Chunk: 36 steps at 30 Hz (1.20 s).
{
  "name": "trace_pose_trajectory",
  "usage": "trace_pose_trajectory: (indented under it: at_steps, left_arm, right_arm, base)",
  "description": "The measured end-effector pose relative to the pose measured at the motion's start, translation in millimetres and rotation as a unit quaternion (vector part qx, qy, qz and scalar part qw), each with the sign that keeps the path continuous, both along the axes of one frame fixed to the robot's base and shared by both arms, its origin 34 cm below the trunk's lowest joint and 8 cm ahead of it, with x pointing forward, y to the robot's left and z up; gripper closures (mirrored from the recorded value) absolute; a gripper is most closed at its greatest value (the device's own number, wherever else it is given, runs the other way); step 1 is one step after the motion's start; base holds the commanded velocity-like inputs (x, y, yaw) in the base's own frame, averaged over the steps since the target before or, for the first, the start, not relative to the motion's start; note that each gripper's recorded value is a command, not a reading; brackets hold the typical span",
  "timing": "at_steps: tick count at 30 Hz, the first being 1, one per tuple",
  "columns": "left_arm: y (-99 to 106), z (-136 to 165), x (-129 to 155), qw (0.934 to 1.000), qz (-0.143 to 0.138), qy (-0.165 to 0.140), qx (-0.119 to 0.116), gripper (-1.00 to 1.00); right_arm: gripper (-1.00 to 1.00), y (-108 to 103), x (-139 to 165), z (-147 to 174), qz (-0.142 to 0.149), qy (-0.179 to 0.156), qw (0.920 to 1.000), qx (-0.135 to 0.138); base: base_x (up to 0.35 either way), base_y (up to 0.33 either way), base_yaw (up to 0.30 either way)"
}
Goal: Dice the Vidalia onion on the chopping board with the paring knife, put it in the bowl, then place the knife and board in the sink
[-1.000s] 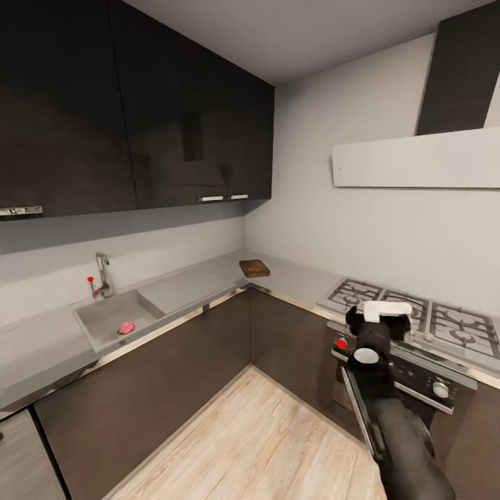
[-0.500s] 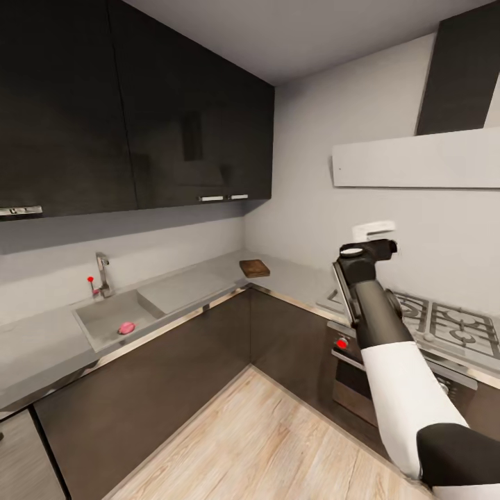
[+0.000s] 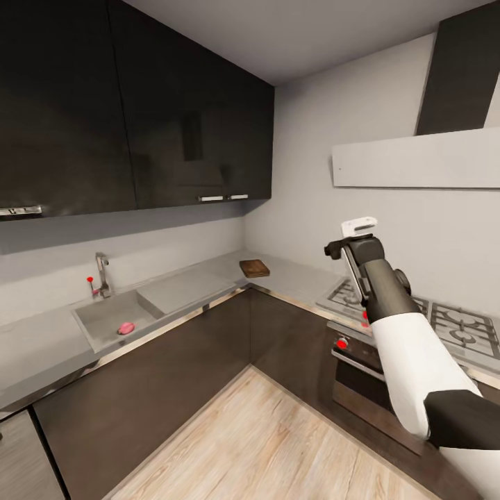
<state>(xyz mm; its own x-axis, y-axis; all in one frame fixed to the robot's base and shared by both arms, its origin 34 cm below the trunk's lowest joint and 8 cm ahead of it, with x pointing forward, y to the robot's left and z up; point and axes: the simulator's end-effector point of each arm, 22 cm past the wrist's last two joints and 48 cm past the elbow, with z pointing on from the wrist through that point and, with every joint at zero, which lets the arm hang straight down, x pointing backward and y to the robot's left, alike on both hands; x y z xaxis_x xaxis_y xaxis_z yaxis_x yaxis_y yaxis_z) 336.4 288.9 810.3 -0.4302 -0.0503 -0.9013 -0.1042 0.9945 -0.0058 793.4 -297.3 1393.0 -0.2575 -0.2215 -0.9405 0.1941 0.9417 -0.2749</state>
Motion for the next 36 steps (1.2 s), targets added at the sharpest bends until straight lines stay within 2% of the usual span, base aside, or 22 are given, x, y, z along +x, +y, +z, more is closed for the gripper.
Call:
trace_pose_trajectory:
  at_steps: [3, 7, 13, 25, 36]
  left_arm:
    - [-0.2, -0.1, -0.3, 1.0, 0.0, 0.0, 0.0, -1.0]
    - [-0.3, -0.2, -0.3, 1.0, 0.0, 0.001, 0.0, -1.0]
    - [-0.1, 0.2, 0.0, 1.0, 0.0, 0.0, 0.0, -1.0]
    - [-0.4, 0.2, 0.0, 1.0, 0.0, 0.0, 0.0, -1.0]
    - [-0.3, 0.4, 0.2, 1.0, -0.001, 0.0, 0.0, -1.0]
  right_arm:
    - [-1.0, 9.9, -1.2, -9.1, 0.036, 0.03, 0.9987, 0.018]
    - [-1.0, 11.1, -2.5, -9.7, 0.045, 0.037, 0.9981, 0.022]
    - [-1.0, 13.0, -2.9, -9.7, 0.049, 0.038, 0.9978, 0.022]
    - [-1.0, 16.8, -2.2, -11.4, 0.052, 0.04, 0.9976, 0.023]
    - [-1.0, 17.5, -1.8, -12.7, 0.052, 0.041, 0.9976, 0.022]
  base:
    - [0.168, -0.137, 0.0]
    - [0.225, -0.185, 0.0]
    - [0.272, -0.153, 0.0]
    - [0.316, -0.011, 0.0]
    - [0.162, 0.0, 0.0]
